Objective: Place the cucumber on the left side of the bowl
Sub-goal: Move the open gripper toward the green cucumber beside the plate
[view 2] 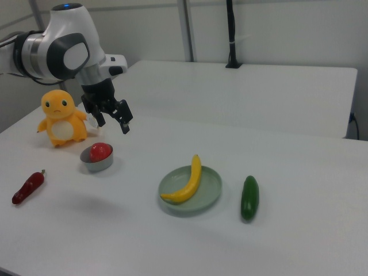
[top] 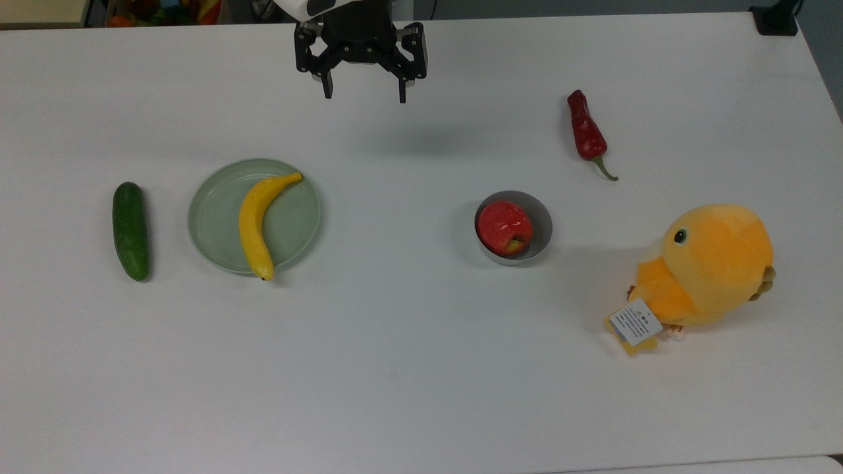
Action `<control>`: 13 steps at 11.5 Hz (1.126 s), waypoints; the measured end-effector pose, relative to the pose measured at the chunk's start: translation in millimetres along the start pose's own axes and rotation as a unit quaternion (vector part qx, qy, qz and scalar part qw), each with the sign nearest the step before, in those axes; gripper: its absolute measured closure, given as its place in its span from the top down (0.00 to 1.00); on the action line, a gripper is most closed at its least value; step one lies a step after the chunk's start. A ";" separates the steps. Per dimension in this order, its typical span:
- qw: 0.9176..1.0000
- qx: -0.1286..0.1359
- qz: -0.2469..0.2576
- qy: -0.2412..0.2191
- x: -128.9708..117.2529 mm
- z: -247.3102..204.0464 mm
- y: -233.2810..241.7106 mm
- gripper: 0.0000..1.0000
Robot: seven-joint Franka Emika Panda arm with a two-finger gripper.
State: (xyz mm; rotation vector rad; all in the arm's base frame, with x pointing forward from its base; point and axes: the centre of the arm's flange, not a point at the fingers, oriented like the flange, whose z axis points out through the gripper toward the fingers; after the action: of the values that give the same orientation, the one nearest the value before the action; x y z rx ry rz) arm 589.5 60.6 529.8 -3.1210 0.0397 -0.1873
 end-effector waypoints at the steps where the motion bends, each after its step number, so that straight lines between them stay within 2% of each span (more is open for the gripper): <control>1: 1.000 0.000 0.000 0.000 -1.3 -0.5 0.2 1.00; 3: 0.995 -0.003 -0.085 -0.046 -14.9 -0.6 2.8 1.00; 4: 0.995 -0.003 -0.094 -0.047 -17.4 -5.5 3.7 1.00; 13: 0.995 -0.003 -0.087 -0.048 -21.2 -13.2 16.5 1.00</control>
State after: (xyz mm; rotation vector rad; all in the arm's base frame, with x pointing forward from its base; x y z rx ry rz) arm 566.4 44.5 540.0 -3.1329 -0.2345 -0.0382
